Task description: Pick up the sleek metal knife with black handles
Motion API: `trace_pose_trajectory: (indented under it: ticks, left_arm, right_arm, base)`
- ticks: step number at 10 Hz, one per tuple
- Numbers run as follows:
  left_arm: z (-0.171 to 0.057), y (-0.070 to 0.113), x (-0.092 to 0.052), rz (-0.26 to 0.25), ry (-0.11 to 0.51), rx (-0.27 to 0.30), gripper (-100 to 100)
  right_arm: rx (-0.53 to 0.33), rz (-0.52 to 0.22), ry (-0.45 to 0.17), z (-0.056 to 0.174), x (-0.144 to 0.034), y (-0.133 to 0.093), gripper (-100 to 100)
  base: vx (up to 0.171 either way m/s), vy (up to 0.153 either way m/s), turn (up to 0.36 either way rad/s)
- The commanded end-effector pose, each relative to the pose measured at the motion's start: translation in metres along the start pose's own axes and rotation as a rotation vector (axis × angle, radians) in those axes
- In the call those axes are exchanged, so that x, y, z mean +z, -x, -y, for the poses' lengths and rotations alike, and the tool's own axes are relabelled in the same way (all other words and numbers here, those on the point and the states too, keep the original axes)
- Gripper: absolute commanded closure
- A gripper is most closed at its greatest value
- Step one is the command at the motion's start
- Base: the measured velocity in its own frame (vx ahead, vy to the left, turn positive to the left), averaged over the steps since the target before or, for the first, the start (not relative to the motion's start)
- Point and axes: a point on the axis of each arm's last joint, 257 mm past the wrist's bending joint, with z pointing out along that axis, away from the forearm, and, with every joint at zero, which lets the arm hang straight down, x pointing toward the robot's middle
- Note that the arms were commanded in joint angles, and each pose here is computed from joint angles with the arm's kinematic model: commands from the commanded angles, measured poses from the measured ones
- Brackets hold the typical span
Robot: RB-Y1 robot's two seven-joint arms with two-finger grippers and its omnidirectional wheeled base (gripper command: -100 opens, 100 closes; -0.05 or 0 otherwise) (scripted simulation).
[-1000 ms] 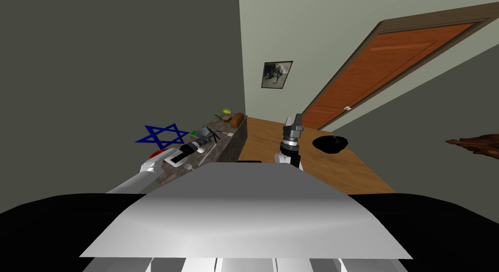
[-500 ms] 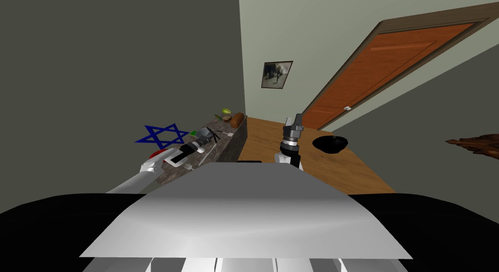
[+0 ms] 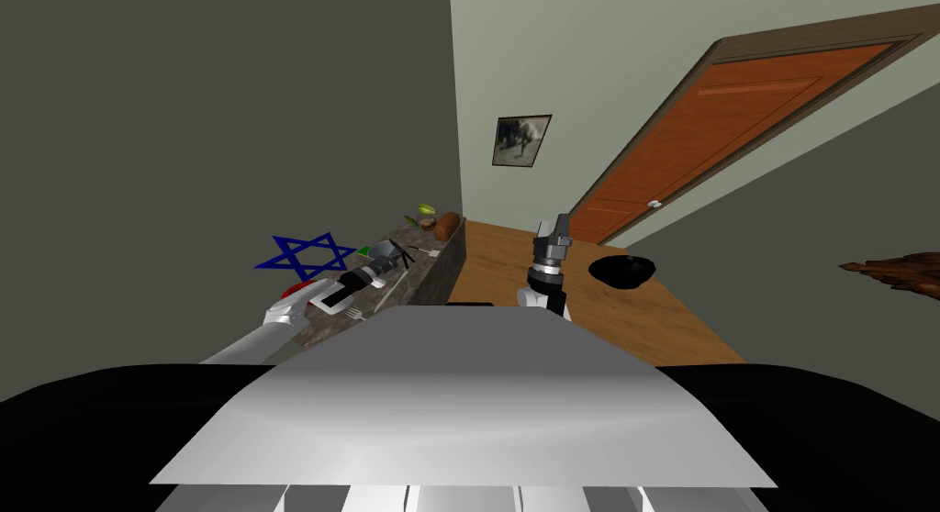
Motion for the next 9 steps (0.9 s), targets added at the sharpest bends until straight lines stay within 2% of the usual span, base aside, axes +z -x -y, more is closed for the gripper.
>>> trace_pose_trajectory:
  ticks: [1,2,3,7,9]
  left_arm:
    - [0.0000,0.0000,0.0000,0.000,0.000,0.000,0]
    - [0.0000,0.0000,0.0000,0.000,0.000,0.000,-100]
    - [0.0000,0.0000,0.0000,0.000,0.000,0.000,100]
    - [0.0000,0.0000,0.0000,0.000,0.000,0.000,100]
    - [0.0000,0.0000,0.0000,0.000,0.000,0.000,-100]
  right_arm:
    - [0.000,0.000,0.000,0.0000,0.0000,0.0000,0]
    - [0.000,0.000,0.000,0.0000,0.0000,0.0000,0]
    - [0.000,0.000,0.000,0.0000,0.0000,0.0000,0]
    - [0.000,0.000,0.000,0.0000,0.0000,0.0000,0]
    - [0.000,0.000,0.000,0.0000,0.0000,0.0000,0]
  base:
    - [0.000,0.000,0.000]
    - [0.000,0.000,0.000]
    - [0.000,0.000,0.000]
    - [0.000,0.000,0.000]
    - [0.000,0.000,0.000]
